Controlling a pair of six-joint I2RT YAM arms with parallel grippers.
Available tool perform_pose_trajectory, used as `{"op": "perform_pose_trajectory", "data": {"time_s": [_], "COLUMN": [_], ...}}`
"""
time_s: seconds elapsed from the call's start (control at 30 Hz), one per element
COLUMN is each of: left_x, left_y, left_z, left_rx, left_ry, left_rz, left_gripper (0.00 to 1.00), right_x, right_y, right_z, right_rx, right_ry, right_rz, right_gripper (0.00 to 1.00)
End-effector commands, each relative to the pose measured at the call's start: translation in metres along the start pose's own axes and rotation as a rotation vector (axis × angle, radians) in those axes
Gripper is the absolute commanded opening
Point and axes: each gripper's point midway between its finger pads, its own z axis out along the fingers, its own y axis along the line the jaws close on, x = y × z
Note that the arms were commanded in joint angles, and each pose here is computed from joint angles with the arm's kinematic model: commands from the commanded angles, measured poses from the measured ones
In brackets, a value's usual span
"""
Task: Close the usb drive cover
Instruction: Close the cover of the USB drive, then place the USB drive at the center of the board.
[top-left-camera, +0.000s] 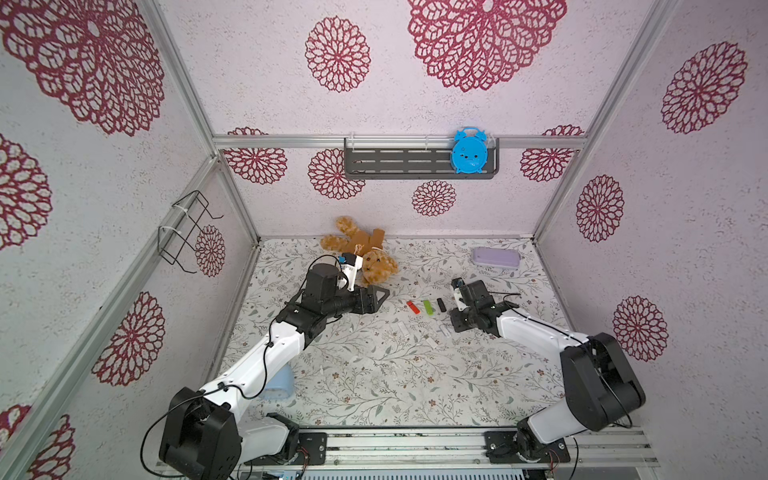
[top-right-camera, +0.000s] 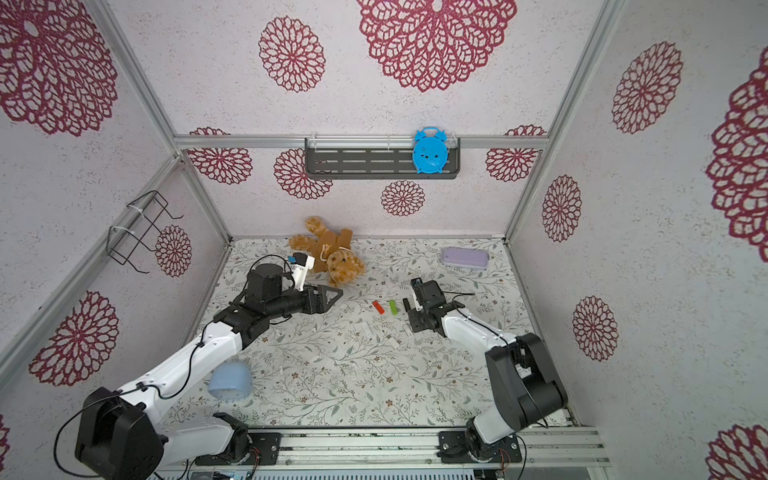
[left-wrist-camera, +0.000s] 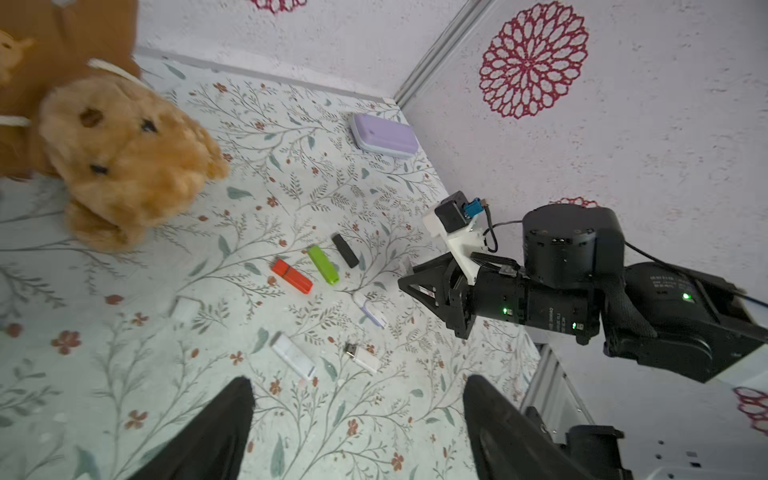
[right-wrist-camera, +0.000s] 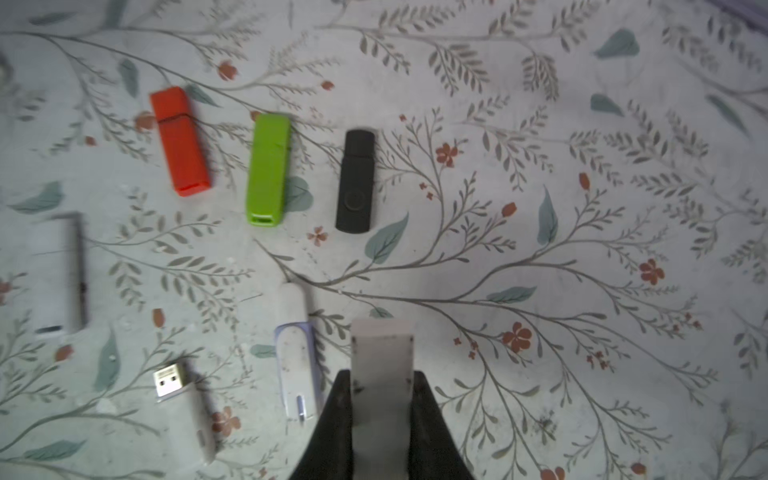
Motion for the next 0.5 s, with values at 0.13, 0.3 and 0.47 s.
{"op": "perform_pose_trajectory", "data": {"time_s": [0.13, 0.3, 0.47], "left_x": [-0.006, -0.007, -0.007], "left_y": [0.032, 0.042, 0.049], "left_z": [-0.020, -0.025, -0.029], "left_rx": [-0.194, -0.244, -0.282], "left_ry": [-0.088, -0.106, -0.128], "left_rz": [0.056, 0.048, 0.038], "left_gripper": [0.98, 0.97, 0.97], "right_x": [0.019, 0.029, 0.021], "right_y": [-0.009, -0.005, -0.004], "right_z": [0.008, 0.020, 0.015], "right_rx": [0.067, 0.052, 0.045], "right_ry": [0.125, 0.199, 0.186], "right_rz": [0.056, 0.032, 0.026], "right_gripper": [0.01, 0.09, 0.18]}}
